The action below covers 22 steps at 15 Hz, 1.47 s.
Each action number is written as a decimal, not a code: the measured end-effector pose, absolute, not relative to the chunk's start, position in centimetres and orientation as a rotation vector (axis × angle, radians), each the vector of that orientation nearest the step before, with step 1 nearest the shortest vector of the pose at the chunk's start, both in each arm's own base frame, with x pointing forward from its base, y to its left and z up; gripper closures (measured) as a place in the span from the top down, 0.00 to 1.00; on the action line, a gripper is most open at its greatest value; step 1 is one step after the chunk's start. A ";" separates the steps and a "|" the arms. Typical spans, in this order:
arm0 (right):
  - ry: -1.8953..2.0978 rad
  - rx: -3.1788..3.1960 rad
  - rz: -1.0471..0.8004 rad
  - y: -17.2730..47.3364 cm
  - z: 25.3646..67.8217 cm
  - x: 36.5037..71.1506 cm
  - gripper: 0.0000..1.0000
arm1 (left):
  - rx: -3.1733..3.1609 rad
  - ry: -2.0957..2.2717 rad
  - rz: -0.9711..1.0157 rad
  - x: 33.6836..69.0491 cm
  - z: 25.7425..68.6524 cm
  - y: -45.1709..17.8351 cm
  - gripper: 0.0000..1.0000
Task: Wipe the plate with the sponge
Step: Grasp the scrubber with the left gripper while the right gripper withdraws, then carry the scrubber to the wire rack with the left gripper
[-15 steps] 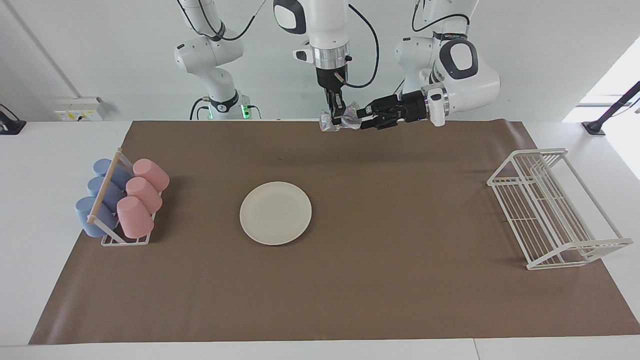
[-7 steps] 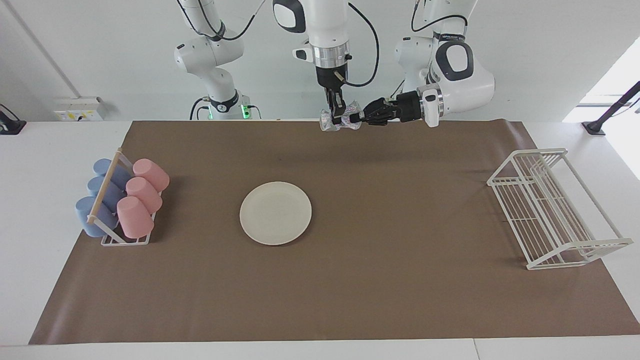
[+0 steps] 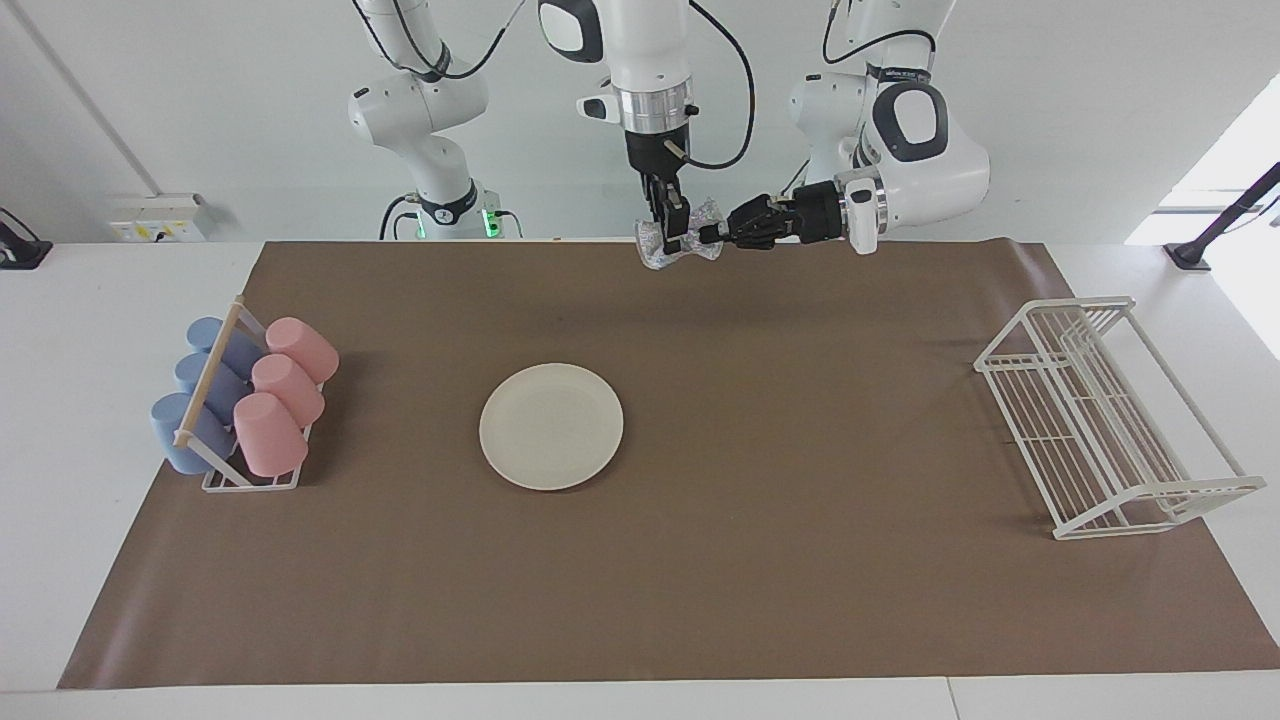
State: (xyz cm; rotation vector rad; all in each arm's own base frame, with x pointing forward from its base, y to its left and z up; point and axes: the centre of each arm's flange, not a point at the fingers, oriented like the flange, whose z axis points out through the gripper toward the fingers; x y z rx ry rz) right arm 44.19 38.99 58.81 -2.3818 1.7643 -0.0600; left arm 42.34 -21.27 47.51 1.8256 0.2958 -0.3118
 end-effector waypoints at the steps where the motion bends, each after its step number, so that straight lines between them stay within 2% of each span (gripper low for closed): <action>1: 1.713 -2.419 -0.072 38.1 59.0 44.8 0.66 | 1.825 0.297 -0.311 42.4 47.5 -21.2 0.06; 4: 1.503 -2.604 -0.103 34.3 59.5 46.7 0.95 | 1.859 0.302 -0.316 42.4 47.3 -21.0 0.06; 5: 1.413 -2.675 -0.109 32.6 59.7 47.3 1.00 | 1.893 0.307 -0.317 42.4 47.1 -20.8 0.06; 9: 1.055 -2.891 -0.129 25.1 60.8 50.2 1.00 | 2.065 0.358 -0.343 42.7 47.0 -19.9 0.06; 13: 0.687 -3.064 -0.078 16.0 61.1 52.4 1.00 | 2.289 0.441 -0.333 44.6 48.9 -19.4 0.06; 18: 0.259 -3.154 -0.011 5.9 60.8 54.0 1.00 | 2.566 0.466 -0.271 47.1 48.9 -19.0 0.06; 22: 0.036 -3.162 0.023 -0.6 60.7 54.2 1.00 | 2.802 0.409 -0.223 47.1 48.3 -18.0 0.06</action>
